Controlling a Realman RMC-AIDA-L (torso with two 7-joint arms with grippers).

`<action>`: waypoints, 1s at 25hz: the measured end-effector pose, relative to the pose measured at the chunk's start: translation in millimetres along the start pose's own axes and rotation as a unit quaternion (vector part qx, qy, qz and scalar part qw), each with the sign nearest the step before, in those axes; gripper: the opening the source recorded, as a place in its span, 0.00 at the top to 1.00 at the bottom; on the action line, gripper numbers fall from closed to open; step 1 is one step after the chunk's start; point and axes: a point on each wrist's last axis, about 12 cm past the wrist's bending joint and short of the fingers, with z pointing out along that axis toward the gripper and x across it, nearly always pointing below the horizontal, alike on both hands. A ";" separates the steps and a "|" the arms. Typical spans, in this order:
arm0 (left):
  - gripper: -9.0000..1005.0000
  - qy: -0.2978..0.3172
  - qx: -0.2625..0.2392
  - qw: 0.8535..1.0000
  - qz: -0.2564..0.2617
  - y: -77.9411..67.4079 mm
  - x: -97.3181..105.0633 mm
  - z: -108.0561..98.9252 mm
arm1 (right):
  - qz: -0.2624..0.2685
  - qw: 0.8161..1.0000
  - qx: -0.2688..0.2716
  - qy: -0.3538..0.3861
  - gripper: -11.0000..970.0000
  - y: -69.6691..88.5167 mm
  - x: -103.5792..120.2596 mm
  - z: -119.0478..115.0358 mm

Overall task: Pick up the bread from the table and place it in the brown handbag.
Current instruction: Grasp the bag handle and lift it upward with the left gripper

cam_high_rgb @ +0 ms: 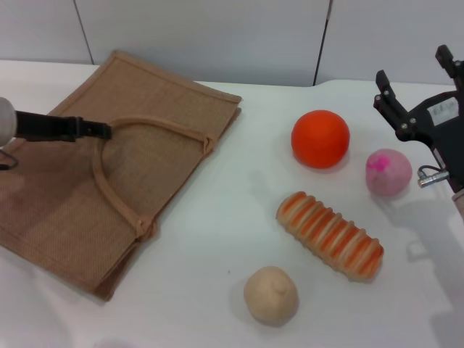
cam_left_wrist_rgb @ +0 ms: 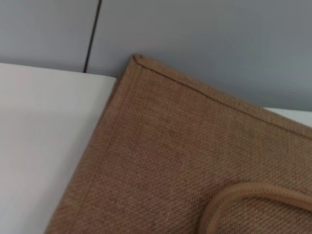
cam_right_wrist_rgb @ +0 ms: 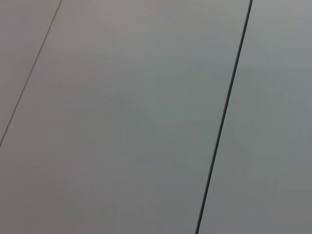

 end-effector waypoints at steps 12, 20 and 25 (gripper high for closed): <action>0.23 0.007 -0.011 1.000 0.026 -6.9 7.2 21.4 | 0.000 1.000 0.000 0.000 0.09 0.0 -0.1 0.2; 0.25 0.021 -0.023 0.999 0.039 -9.7 11.1 31.1 | 0.000 1.000 -0.002 -0.001 0.09 0.5 -0.2 0.3; 0.27 0.023 -0.024 0.999 0.039 -10.0 10.9 31.4 | 0.000 1.000 -0.002 -0.001 0.09 0.8 -0.2 0.3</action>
